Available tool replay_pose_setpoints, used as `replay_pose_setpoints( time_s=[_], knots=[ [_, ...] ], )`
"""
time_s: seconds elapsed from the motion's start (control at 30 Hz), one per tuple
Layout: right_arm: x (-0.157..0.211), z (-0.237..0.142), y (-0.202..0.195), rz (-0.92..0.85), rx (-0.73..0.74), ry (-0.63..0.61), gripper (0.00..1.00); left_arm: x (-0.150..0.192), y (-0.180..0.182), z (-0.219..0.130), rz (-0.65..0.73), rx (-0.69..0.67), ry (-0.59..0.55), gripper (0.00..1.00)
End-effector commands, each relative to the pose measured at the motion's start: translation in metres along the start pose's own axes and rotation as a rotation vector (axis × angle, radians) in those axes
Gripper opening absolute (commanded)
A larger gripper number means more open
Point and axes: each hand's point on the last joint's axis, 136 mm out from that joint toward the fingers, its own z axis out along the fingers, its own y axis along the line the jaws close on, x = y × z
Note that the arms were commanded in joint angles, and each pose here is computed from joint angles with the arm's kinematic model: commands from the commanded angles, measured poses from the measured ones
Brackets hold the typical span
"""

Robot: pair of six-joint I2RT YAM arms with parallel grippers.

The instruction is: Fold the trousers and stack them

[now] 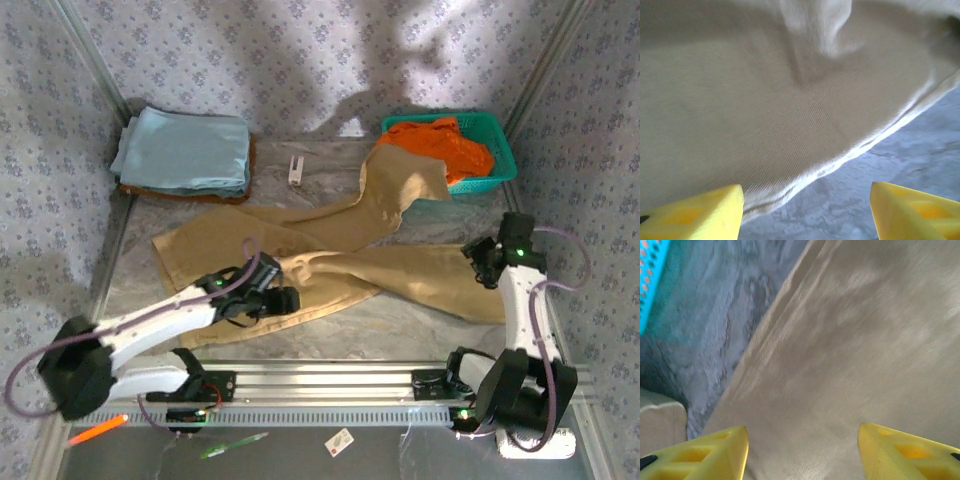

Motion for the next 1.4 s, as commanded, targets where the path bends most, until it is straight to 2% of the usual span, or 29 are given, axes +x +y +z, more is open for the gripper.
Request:
replay_pose_setpoints(
  time_s=[0.0,0.07,0.2,0.3,0.53,0.8,0.97,1.03,1.13,1.3,1.37],
  knots=[
    [0.012,0.019,-0.007,0.008,0.041,0.049,0.61,-0.003,-0.005,0.021,0.015,-0.071,-0.033,0.64],
    [0.012,0.022,-0.007,0.003,0.039,0.057,0.61,0.004,0.001,0.034,0.009,-0.111,-0.007,0.58],
    [0.006,0.022,-0.009,0.004,0.033,0.048,0.61,0.016,0.035,0.043,-0.035,-0.201,0.000,0.39],
    [-0.003,0.021,-0.014,0.024,0.025,0.044,0.61,0.030,0.064,0.042,-0.103,-0.229,0.027,0.34],
    [-0.022,0.019,-0.018,0.100,-0.021,0.054,0.61,0.049,0.128,0.025,-0.296,-0.286,0.104,0.28],
    [-0.036,0.014,-0.011,0.102,-0.054,0.041,0.61,0.044,0.148,-0.001,-0.434,-0.241,0.134,0.27],
    [-0.026,0.020,0.004,0.054,-0.088,0.065,0.61,0.034,0.140,-0.008,-0.443,-0.206,0.138,0.25],
    [-0.013,0.028,0.012,0.011,-0.081,0.099,0.60,0.021,0.131,-0.013,-0.430,-0.186,0.117,0.27],
    [0.008,0.046,0.023,-0.042,-0.058,0.169,0.56,-0.004,0.111,-0.028,-0.396,-0.146,0.069,0.37],
    [0.048,0.070,0.053,-0.148,-0.067,0.255,0.41,-0.056,0.080,-0.051,-0.336,-0.077,-0.056,0.61],
    [0.064,0.077,0.065,-0.217,-0.055,0.278,0.39,-0.076,0.070,-0.049,-0.322,-0.050,-0.091,0.63]
  ],
)
